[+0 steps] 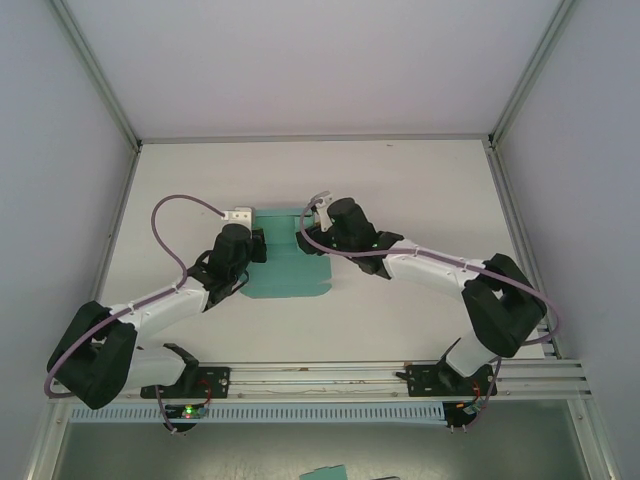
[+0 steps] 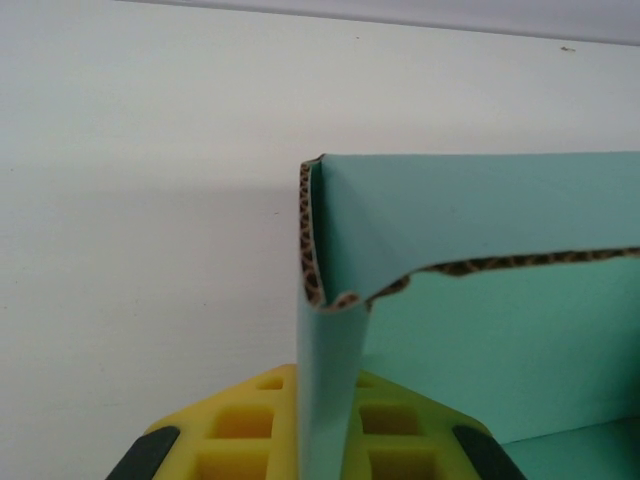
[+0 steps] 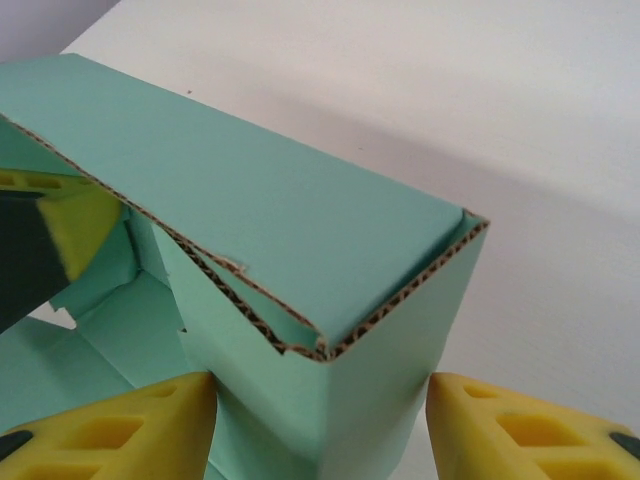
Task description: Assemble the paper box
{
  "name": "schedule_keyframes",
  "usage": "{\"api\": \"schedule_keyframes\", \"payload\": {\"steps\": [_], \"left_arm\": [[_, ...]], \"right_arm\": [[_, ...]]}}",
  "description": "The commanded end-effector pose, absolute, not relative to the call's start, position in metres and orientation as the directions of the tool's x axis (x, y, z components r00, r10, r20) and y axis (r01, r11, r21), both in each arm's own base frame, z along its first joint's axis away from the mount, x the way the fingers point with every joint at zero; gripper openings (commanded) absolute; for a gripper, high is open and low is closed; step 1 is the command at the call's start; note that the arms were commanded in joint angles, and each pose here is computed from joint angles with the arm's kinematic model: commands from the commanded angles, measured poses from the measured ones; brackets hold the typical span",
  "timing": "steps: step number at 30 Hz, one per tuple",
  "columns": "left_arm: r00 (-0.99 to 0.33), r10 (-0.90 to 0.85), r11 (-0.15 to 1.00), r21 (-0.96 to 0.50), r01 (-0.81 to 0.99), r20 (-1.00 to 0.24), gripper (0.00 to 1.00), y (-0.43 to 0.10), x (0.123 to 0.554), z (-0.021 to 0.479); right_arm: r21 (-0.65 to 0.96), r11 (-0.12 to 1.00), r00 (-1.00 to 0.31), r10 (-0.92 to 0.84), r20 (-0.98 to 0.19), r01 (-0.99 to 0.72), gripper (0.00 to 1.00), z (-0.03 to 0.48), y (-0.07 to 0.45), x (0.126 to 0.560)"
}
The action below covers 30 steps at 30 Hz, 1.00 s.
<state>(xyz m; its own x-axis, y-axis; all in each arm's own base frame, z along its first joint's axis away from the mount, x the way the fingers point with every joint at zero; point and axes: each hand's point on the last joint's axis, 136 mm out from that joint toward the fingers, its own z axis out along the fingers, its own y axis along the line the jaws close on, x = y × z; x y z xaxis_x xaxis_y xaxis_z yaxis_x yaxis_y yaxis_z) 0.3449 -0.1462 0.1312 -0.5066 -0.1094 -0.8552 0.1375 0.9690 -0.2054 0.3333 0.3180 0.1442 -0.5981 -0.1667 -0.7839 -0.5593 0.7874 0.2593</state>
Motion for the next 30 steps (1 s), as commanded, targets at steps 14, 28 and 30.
{"api": "schedule_keyframes", "payload": {"steps": [14, 28, 30], "left_arm": [[-0.475, -0.094, 0.954, -0.215, 0.207, -0.875, 0.00, -0.177, 0.343, 0.161], [-0.493, -0.077, 0.980, -0.156, 0.123, -0.867, 0.00, -0.177, 0.342, 0.163], [-0.509, -0.064, 0.985, -0.135, 0.104, -0.859, 0.00, -0.173, 0.342, 0.158]], "right_arm": [[0.054, 0.977, -0.730, -0.119, -0.673, -0.208, 0.00, 0.085, 0.256, 0.361], [-0.074, 0.984, -0.702, -0.169, -0.692, -0.164, 0.11, 0.103, 0.219, 0.354], [-0.022, 0.978, -0.698, -0.164, -0.697, -0.208, 0.15, 0.108, 0.222, 0.350]]}}
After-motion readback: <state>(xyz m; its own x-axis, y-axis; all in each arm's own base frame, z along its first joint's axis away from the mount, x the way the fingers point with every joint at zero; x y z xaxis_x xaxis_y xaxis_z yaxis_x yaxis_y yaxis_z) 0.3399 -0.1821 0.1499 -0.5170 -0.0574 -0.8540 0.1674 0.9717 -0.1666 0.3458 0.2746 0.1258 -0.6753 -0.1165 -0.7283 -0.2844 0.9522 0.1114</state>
